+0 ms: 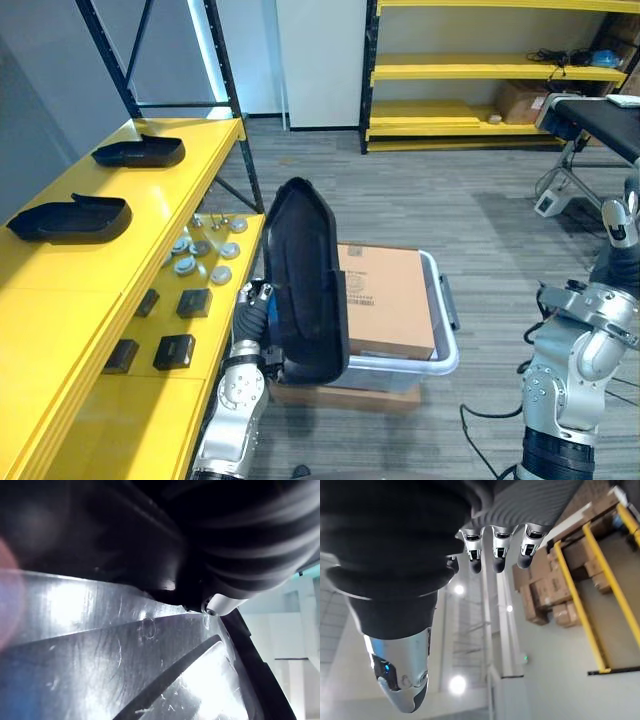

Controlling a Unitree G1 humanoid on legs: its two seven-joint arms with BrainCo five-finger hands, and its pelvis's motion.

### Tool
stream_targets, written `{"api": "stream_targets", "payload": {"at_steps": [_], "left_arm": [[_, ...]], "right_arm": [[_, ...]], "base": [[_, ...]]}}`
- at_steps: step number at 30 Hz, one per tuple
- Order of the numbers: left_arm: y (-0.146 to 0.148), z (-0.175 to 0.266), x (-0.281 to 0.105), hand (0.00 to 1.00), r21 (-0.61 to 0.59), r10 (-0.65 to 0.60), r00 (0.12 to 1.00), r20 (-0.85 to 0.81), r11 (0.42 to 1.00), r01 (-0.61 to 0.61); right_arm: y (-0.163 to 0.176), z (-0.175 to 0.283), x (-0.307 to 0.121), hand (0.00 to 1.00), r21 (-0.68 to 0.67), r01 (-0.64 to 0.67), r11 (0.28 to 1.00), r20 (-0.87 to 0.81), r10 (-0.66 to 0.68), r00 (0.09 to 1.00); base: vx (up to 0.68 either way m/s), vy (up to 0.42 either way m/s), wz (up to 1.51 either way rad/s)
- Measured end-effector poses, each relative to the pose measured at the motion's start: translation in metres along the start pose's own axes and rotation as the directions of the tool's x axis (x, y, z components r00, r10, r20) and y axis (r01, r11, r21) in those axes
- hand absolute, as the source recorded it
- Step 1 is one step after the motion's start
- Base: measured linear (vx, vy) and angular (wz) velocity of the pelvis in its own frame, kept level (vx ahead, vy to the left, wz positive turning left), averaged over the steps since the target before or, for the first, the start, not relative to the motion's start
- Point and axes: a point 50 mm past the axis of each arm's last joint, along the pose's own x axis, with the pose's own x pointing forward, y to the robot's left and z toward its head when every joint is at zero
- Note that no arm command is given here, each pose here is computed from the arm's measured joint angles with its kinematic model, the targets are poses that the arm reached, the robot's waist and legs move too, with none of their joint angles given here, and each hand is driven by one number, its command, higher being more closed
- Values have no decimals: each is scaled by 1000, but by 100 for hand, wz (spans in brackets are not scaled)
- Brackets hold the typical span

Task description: Walk over and take plastic housings, then place them on the shelf

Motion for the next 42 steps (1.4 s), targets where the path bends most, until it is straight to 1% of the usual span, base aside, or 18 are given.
{"api": "stream_targets", "payload": {"at_steps": [1, 3, 4, 6, 7, 9, 11, 12, 13, 14, 16, 18, 24, 32, 33, 37, 38, 42], "left_arm": [[5, 1, -3, 100, -3, 20, 1000, 1, 1000, -20], [9, 1, -6, 100, -5, 33, 999, 4, 999, -33], [14, 2, -10, 100, -12, 57, 998, 9, 998, -57], [15, 3, -11, 100, -20, 67, 998, 18, 998, -67], [16, 5, -11, 100, -25, 71, 997, 34, 997, -70], [17, 7, -12, 100, -29, 71, 997, 40, 997, -70], [18, 11, -15, 100, -54, 62, 996, 60, 997, -58], [18, 13, -15, 100, -60, 59, 996, 66, 997, -55], [19, 14, -17, 100, -70, 61, 995, 74, 996, -55], [19, 14, -17, 100, -75, 62, 995, 79, 996, -56], [20, 14, -18, 100, -79, 66, 995, 79, 995, -60], [20, 16, -18, 100, -88, 68, 994, 84, 994, -61], [10, 38, -12, 100, -132, 43, 983, 181, 991, -19], [-1, 44, -11, 100, -169, 30, 977, 212, 986, 6], [-2, 46, -8, 100, -165, 22, 973, 228, 986, 17], [-4, 43, -8, 100, -181, 21, 977, 212, 983, 18], [-5, 43, -8, 100, -181, 15, 977, 210, 983, 24], [-10, 43, -9, 100, -187, -1, 978, 206, 982, 40]], "right_arm": [[-19, -22, -7, 0, -97, 44, 994, -114, -55, 992], [-45, -48, -21, 0, -207, 81, 975, -251, -134, 959], [-66, -72, -38, 0, -295, 93, 951, -378, -206, 903], [-88, -93, -61, 0, -377, 86, 922, -490, -277, 827], [-109, -112, -87, 0, -442, 58, 895, -595, -340, 728], [-124, -125, -113, 0, -481, 34, 876, -670, -392, 630], [-140, -138, -151, 0, -514, -8, 858, -750, -445, 489], [-142, -141, -160, 0, -521, -19, 853, -764, -456, 456], [-144, -145, -176, 0, -523, -42, 852, -792, -467, 394], [-144, -148, -187, 0, -520, -77, 851, -812, -465, 352], [-141, -152, -197, 0, -514, -120, 849, -830, -458, 318], [-139, -155, -202, 0, -498, -160, 852, -849, -441, 292], [-124, -164, -198, 0, -470, -212, 857, -868, -405, 287], [-117, -165, -175, 0, -477, -244, 844, -852, -376, 364], [-103, -169, -168, 0, -451, -253, 856, -860, -340, 381], [-84, -175, -164, 0, -410, -299, 862, -876, -281, 391], [-77, -176, -160, 0, -400, -333, 854, -878, -253, 407], [-77, -177, -164, 0, -398, -352, 847, -885, -254, 389]], "base": [[0, 0, 0], [0, 0, 0], [0, 0, 0], [0, 0, 0], [0, 0, 4], [15, -1, 5], [37, -4, 5], [40, -9, 10], [54, -14, 19], [54, -14, 26], [24, -9, 34], [-8, -10, 50], [-40, 12, 120], [63, 105, 172], [22, 54, 105], [54, 133, 47], [88, 147, 16], [87, 108, 48]]}}
